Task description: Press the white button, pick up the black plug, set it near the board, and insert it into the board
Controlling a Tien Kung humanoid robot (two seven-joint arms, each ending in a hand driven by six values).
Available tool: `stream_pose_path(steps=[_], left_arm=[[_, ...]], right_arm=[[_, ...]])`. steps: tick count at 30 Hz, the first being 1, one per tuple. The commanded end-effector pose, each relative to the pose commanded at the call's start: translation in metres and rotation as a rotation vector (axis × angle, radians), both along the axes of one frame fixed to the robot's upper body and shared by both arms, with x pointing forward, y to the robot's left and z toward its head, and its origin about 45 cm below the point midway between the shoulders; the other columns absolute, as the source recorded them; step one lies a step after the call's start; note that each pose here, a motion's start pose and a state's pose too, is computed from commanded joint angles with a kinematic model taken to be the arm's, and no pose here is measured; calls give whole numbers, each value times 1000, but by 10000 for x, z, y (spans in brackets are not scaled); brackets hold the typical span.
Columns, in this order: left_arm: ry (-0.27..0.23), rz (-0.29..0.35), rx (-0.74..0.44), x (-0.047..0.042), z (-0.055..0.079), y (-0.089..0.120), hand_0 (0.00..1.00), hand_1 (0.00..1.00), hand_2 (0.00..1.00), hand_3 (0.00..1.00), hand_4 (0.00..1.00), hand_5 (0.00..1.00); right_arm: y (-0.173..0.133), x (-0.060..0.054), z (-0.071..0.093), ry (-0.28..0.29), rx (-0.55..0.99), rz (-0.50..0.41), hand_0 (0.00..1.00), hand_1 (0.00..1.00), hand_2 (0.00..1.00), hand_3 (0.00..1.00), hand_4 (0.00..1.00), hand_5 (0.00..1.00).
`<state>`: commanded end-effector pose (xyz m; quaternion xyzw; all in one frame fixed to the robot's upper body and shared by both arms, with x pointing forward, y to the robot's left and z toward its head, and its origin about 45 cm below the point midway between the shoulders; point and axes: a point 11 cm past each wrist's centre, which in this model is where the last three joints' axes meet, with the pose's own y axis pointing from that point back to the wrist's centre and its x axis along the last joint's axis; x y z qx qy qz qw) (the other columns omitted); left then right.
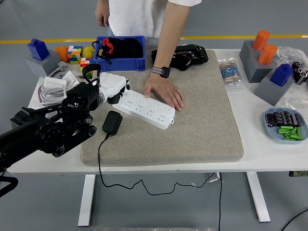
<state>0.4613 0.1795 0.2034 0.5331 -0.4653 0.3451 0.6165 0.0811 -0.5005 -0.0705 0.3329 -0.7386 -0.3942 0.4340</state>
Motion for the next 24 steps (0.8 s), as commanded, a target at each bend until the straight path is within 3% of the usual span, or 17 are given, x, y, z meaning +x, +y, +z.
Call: stream_pose_path(steps=[3,4,9,10,15,16,21,22,24], left_arm=[[-5,10,-44,-20,64,-1,50,15,116,687,2,2],[-2,16,-66,-39,76,9,155,213,319,669,438,2],[26,64,-182,-175,72,117,155,213,319,669,438,2],[38,80,-203,-206,58,151,338,580,620,774,794,129],[117,193,-347,-413,-62,378,338,580,620,774,794,129],[129,210,-376,-455,-84,423,903,961,946,916,967,495],[169,284,-471,-648,-227,635,903,961,946,916,967,495],[172,297,-473,-683,-266,672,919,979,984,976,998,659],[179,317,-482,-748,-340,717,919,979,984,976,998,659]], right_arm=[[5,0,-2,0,1,1,640,574,599,543,645,324],[8,1,-4,-1,2,0,639,574,599,543,645,326],[18,-12,-11,0,3,-1,639,574,599,543,645,326],[18,-17,-12,2,3,-1,638,573,599,543,645,326],[16,-34,-14,5,3,-1,638,573,599,543,645,326],[19,-29,-15,4,4,0,640,575,599,543,645,324],[29,-4,-14,-1,5,2,640,575,599,543,645,324],[31,-1,-15,-1,5,3,641,576,599,544,645,325],[35,2,-16,-1,6,4,641,576,599,544,645,325]])
